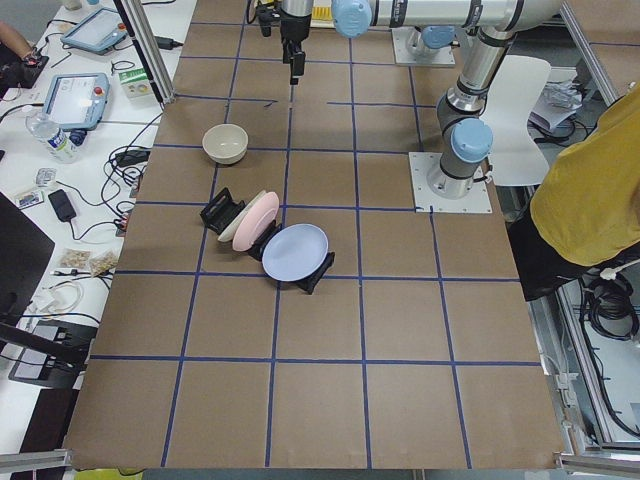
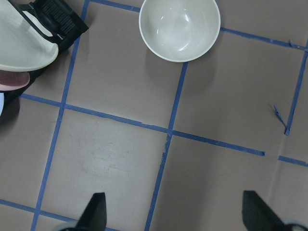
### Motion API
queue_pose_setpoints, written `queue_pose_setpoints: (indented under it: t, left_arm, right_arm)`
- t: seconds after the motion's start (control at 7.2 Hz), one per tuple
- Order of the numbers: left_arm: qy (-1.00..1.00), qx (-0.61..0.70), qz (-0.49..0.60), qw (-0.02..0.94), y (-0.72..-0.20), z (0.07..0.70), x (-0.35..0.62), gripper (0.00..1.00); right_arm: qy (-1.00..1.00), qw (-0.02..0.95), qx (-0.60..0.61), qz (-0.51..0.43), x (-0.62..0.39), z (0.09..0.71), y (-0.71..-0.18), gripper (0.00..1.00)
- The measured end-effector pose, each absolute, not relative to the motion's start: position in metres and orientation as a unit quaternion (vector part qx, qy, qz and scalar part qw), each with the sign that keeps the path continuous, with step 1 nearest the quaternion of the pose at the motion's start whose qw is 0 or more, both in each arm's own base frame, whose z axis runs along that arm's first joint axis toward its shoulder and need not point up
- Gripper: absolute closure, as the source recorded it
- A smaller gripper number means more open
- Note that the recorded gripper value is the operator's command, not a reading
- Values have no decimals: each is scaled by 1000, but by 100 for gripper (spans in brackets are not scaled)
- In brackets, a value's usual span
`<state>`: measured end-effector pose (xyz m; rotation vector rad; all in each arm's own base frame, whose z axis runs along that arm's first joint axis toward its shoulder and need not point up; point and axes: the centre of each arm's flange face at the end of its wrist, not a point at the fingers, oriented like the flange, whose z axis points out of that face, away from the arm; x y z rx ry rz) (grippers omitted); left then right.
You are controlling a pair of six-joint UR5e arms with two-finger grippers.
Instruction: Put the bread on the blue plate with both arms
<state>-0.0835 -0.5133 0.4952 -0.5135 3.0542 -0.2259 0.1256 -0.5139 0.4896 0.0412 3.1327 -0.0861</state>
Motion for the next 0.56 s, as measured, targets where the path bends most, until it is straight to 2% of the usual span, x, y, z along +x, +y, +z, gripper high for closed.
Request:
queue_pose_setpoints:
  t: [0.56]
  left_arm:
    - [932, -361, -25, 30, -515, 466, 117, 0]
  right_arm:
    - [1000, 4, 13, -27, 126, 489, -514, 0]
